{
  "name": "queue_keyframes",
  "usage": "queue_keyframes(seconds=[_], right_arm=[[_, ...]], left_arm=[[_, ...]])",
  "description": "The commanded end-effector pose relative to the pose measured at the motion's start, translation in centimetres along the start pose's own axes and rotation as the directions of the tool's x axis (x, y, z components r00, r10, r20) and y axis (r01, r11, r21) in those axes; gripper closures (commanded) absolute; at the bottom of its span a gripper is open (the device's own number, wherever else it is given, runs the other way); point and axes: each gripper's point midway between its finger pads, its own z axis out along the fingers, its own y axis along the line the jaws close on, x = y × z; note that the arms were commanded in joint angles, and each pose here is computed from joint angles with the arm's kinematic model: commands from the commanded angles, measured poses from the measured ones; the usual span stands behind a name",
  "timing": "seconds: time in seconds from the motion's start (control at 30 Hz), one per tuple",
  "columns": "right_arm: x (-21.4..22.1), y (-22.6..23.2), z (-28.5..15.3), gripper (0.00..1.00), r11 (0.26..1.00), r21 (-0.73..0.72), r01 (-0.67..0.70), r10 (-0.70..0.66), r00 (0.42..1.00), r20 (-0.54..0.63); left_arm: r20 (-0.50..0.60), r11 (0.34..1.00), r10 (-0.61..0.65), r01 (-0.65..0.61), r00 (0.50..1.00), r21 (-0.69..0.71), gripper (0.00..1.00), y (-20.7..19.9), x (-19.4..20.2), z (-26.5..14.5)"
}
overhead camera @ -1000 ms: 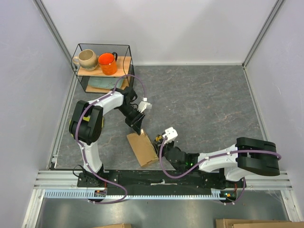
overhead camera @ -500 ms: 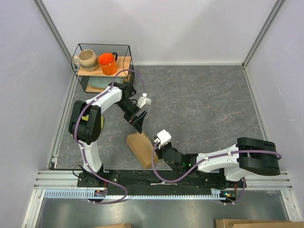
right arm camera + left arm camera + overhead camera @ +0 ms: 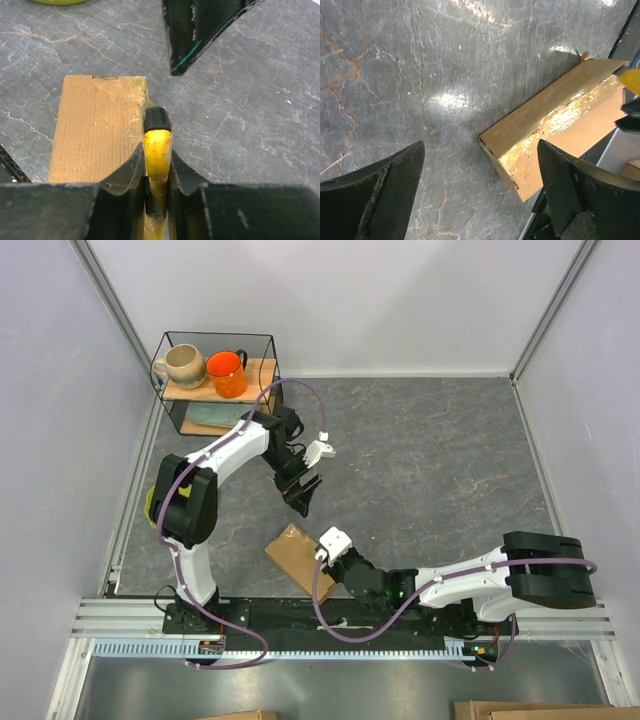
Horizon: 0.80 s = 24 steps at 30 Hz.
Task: Unpack the express box
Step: Cut the express box at the center of the board.
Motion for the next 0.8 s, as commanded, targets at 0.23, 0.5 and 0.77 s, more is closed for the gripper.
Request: queue_keyframes(seconds=[0.23, 0.5, 0.77], right_arm=[[-4.0, 1.6, -0.6, 1.00, 0.999, -0.032, 0.013, -0.010, 0.997, 0.079], [-3.3, 2.9, -0.8, 1.00, 0.998, -0.064, 0.018, -0.015, 0.998, 0.059], [-4.1, 2.6, -1.0, 1.00, 0.998, -0.056, 0.013, -0.008, 0.997, 0.072]], left_arm=[[0.005, 0.990, -0.141, 0.141, 0.990, -0.025, 0.01, -0.1, 7.3, -2.3], [0.039, 0.978, -0.171, 0.164, 0.985, 0.132, 0.00, -1.8, 6.7, -1.1], [-0.064, 0.988, -0.125, 0.130, 0.990, 0.082, 0.06, -1.0, 7.8, 2.4]])
